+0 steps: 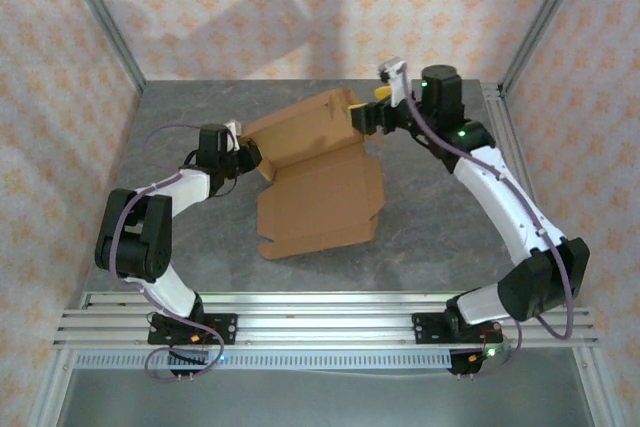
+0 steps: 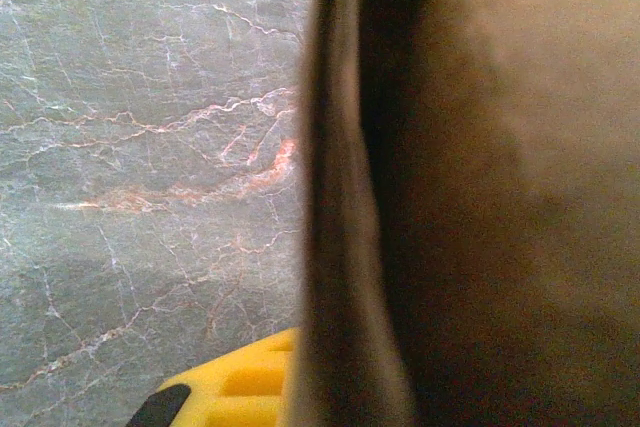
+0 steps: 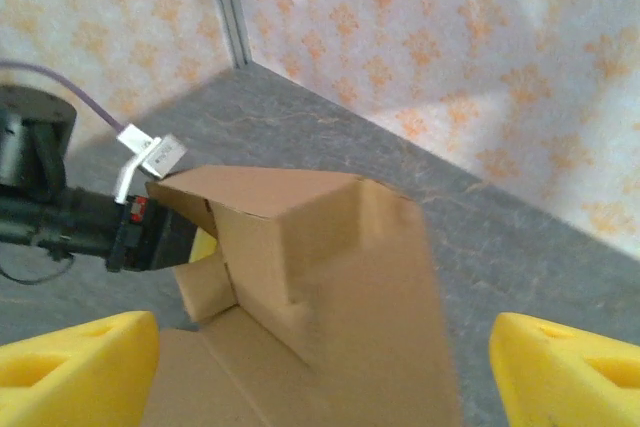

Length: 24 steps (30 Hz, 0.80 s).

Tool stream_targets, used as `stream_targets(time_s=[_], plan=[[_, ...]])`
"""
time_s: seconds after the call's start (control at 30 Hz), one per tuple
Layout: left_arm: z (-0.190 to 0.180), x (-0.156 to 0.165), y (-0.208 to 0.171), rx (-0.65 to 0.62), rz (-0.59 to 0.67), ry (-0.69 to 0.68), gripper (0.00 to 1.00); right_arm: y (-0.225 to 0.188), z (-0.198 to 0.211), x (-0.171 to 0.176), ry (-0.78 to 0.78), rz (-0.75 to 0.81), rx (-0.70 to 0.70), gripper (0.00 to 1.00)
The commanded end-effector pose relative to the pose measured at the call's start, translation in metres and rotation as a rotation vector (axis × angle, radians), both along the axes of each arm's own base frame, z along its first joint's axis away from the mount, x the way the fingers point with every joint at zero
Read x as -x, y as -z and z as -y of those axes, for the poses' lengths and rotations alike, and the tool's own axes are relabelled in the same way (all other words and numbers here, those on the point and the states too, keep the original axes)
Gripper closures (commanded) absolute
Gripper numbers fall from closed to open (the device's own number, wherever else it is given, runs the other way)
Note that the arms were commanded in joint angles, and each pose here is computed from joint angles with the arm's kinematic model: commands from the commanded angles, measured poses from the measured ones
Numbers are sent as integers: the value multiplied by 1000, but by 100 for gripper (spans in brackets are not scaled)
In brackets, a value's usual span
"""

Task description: Fold the paper box

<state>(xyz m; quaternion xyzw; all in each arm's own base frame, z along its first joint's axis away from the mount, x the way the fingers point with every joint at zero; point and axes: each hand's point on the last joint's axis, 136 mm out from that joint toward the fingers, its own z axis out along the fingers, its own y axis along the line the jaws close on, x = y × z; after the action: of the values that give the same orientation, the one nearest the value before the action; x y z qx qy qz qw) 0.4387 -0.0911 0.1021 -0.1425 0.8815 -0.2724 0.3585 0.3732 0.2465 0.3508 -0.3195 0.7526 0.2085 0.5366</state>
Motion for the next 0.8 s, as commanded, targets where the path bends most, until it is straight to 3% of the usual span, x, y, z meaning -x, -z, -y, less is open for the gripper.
stream_targets(time_s=[0.0, 0.13, 0.4, 0.67, 0.77], plan=[[-1, -8, -15, 12, 31, 5, 100, -11, 8, -17, 171, 213, 227, 13], [-2, -6, -15, 9, 33, -3, 100, -11, -8, -28, 253, 309, 376, 12], [-3, -5, -18, 9, 43, -8, 100, 14, -20, -57, 333, 330, 586, 13], [-5, -3, -17, -6, 44, -10, 100, 9, -5, -62, 406, 344, 657, 36], [-4, -4, -17, -1, 43, -8, 100, 8, -4, -59, 399, 337, 649, 36]])
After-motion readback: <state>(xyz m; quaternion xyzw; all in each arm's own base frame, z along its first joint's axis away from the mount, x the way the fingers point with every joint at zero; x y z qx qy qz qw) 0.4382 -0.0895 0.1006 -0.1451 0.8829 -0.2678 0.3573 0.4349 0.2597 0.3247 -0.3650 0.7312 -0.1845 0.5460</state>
